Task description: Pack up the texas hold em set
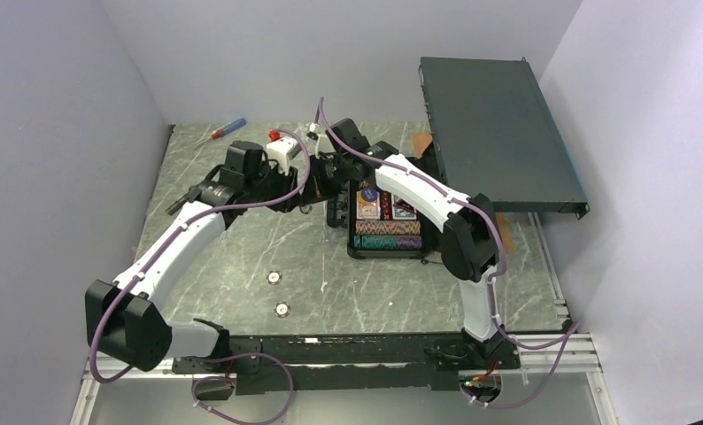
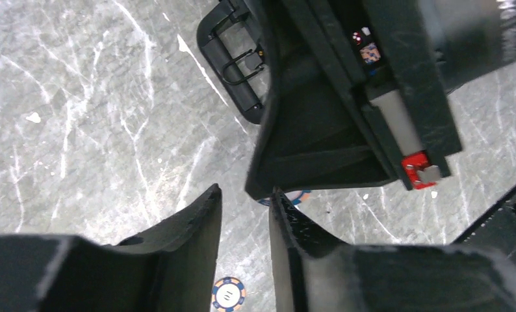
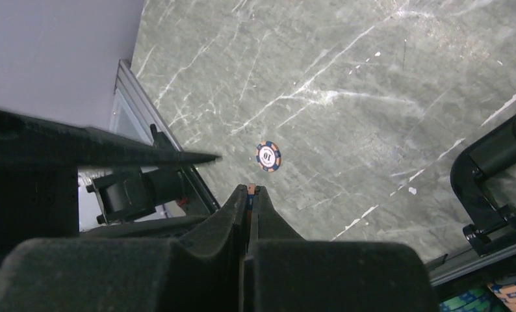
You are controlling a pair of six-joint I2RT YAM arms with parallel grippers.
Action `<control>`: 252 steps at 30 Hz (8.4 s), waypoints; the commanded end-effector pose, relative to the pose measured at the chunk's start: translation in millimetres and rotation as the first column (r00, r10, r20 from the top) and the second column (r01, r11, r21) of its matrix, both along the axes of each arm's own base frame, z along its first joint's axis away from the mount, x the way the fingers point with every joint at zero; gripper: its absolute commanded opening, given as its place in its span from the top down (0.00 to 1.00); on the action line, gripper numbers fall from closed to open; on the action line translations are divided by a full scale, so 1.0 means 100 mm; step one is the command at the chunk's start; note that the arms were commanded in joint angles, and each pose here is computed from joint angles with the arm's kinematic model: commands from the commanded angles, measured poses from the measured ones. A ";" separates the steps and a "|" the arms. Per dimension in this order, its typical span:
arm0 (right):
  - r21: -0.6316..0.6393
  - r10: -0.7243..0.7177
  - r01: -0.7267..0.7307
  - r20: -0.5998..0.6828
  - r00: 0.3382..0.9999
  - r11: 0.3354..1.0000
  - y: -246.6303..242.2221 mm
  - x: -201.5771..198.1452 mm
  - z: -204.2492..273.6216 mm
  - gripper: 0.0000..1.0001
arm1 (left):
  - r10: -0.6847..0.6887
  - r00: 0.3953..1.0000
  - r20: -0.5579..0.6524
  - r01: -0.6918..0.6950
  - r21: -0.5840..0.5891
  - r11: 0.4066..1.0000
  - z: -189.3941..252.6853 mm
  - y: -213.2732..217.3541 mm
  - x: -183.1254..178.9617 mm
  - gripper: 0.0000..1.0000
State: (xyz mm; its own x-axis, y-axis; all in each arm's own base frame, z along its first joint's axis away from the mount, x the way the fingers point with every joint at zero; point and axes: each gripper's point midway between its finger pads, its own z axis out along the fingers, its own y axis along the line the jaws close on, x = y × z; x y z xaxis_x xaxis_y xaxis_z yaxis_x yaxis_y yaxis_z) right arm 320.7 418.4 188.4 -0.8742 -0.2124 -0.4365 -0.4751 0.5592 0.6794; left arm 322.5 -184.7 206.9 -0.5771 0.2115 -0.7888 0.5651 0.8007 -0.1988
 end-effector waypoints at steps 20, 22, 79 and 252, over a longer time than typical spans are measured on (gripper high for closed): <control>-0.266 -0.468 0.800 0.694 0.546 0.538 -1.51 1.90 -0.19 1.00 | 0.515 0.842 0.159 -0.528 0.049 0.848 0.33 1.01 0.17 0.17; -0.264 -0.481 0.798 0.681 0.552 0.542 -1.49 1.94 -0.28 1.00 | 0.513 0.844 0.157 -0.525 0.042 0.850 0.34 1.00 0.16 0.17; -0.159 -0.336 0.486 0.540 0.771 0.859 -1.49 0.58 0.04 0.32 | 0.575 0.652 -0.494 -0.571 0.179 0.801 -1.17 0.64 -0.78 0.26; -0.305 -0.524 0.725 0.527 0.669 0.617 -1.46 1.78 -0.82 1.00 | 0.392 0.877 0.279 -0.440 0.135 0.888 0.32 0.81 -0.14 0.19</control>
State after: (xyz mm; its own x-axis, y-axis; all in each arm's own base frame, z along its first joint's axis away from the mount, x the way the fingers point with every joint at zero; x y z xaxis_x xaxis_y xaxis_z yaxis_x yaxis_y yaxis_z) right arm 484.8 268.0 97.1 -0.6966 0.0504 -0.7156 -0.0391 0.9934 0.1081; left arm 304.0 -102.8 233.3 -0.4588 0.1630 -0.8734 0.1895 0.9784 0.0830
